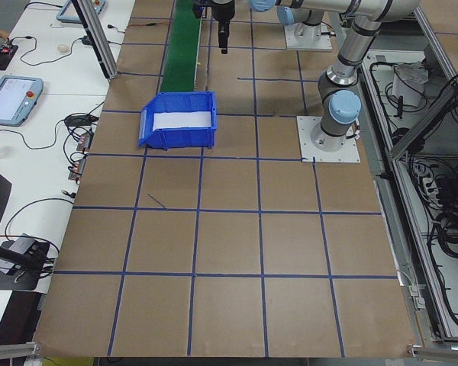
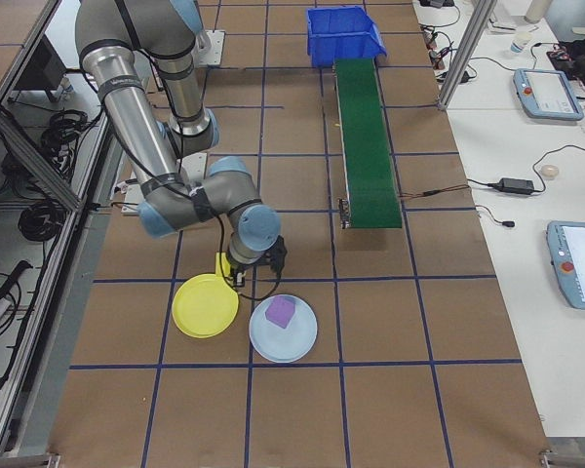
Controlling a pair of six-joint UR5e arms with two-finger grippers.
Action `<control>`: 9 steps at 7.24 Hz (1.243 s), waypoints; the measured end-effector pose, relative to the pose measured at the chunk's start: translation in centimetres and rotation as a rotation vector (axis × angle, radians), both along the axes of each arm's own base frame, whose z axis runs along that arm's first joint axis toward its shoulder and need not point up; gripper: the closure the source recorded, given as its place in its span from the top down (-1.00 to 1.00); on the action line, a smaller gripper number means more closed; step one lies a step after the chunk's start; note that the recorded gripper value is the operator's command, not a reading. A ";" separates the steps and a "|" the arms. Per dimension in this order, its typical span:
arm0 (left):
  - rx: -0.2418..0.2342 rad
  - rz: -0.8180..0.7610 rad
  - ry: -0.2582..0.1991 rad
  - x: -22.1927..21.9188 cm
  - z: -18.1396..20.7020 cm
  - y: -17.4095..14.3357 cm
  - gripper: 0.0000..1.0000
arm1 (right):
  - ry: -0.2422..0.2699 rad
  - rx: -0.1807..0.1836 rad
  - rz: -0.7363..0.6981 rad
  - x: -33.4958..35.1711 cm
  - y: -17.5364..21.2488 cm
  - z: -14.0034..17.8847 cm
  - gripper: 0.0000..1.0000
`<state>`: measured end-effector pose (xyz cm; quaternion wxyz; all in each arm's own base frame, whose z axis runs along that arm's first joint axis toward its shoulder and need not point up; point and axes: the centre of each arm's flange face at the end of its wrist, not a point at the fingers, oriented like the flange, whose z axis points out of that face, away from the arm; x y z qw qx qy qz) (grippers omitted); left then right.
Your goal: Move block left to right into plate
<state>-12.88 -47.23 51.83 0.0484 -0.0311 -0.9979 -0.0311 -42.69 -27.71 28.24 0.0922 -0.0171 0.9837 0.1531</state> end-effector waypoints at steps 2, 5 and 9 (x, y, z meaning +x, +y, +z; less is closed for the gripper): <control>0.001 0.000 0.000 0.0 -0.1 0.0 1.00 | -0.042 -0.002 -0.037 -1.8 5.1 -1.6 -0.31; 0.002 0.000 0.000 0.0 -0.1 0.0 1.00 | 0.004 -0.029 -0.046 -2.6 5.8 -3.6 -0.04; 0.003 -0.002 -0.005 0.0 -0.2 0.0 1.00 | 0.001 -0.116 -0.056 -3.4 4.5 -5.6 1.00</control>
